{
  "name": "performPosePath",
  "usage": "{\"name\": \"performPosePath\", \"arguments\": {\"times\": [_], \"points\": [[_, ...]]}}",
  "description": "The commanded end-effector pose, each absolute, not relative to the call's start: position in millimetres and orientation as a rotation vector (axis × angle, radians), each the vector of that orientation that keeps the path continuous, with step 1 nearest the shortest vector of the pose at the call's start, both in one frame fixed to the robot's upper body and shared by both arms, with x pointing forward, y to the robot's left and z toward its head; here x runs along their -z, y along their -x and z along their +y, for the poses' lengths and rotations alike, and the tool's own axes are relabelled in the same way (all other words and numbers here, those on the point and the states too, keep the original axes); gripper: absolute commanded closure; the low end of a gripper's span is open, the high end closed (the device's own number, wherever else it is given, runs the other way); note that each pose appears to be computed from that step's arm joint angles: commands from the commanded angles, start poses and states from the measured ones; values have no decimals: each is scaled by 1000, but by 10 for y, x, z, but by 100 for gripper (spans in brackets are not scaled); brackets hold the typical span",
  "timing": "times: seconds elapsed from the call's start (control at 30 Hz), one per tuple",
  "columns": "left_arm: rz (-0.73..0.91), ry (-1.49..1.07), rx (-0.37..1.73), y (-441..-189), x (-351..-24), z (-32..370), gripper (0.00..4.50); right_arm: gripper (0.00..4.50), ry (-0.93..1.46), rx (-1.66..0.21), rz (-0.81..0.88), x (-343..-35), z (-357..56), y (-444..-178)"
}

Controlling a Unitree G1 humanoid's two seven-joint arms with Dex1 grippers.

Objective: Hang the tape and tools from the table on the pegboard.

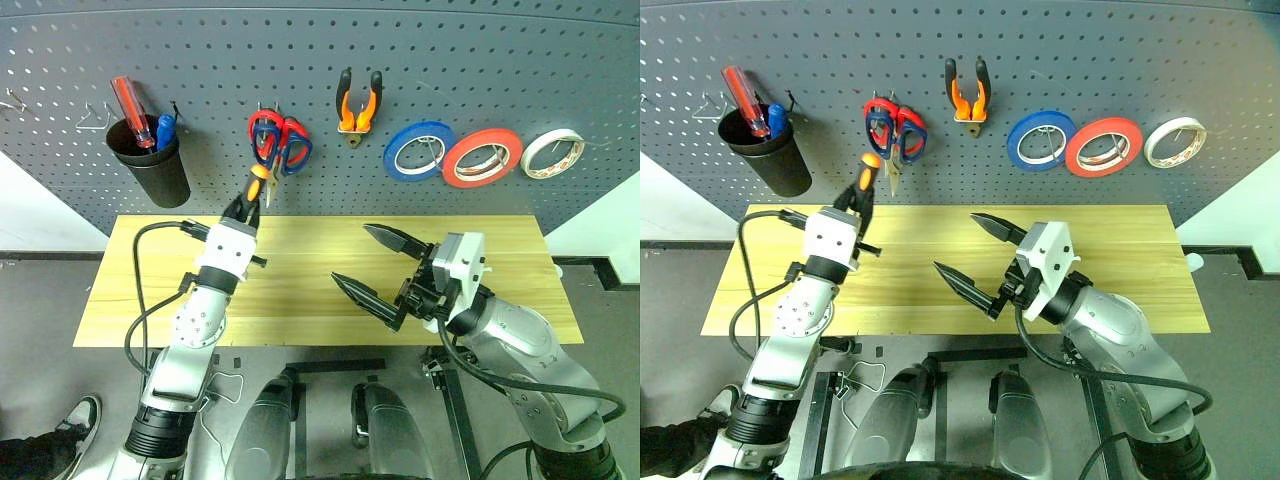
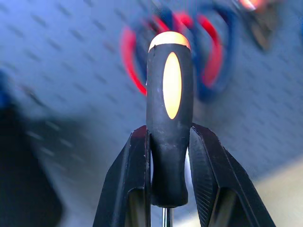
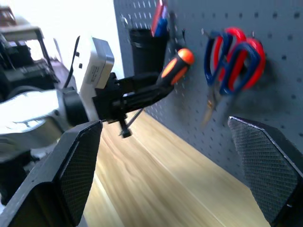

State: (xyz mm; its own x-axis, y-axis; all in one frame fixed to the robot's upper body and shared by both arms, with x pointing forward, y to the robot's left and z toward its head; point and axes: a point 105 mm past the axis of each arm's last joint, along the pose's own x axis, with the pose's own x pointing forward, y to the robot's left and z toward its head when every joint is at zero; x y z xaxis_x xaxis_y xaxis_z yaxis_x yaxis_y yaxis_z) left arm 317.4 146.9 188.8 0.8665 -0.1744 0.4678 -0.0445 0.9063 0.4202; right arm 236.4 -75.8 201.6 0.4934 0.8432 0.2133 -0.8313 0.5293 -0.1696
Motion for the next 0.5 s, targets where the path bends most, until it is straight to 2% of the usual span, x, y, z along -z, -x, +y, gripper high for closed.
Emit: {"name": "performPosePath", "arguments": {"times": [0.03,0.27,0.5], "points": [[-649,-437,19,-3128,-2121,1517,374,0,38,-1049,-373,-2186,-739,-2253],[-780,-436,-9,-3155,-2430,1552,374,0,48,-1044,-366,-2165,-745,-2279],[-926,-388,-79,-3122,-2956,1643,374,0,16,-1096,-404,-2259,-717,-2212]]}}
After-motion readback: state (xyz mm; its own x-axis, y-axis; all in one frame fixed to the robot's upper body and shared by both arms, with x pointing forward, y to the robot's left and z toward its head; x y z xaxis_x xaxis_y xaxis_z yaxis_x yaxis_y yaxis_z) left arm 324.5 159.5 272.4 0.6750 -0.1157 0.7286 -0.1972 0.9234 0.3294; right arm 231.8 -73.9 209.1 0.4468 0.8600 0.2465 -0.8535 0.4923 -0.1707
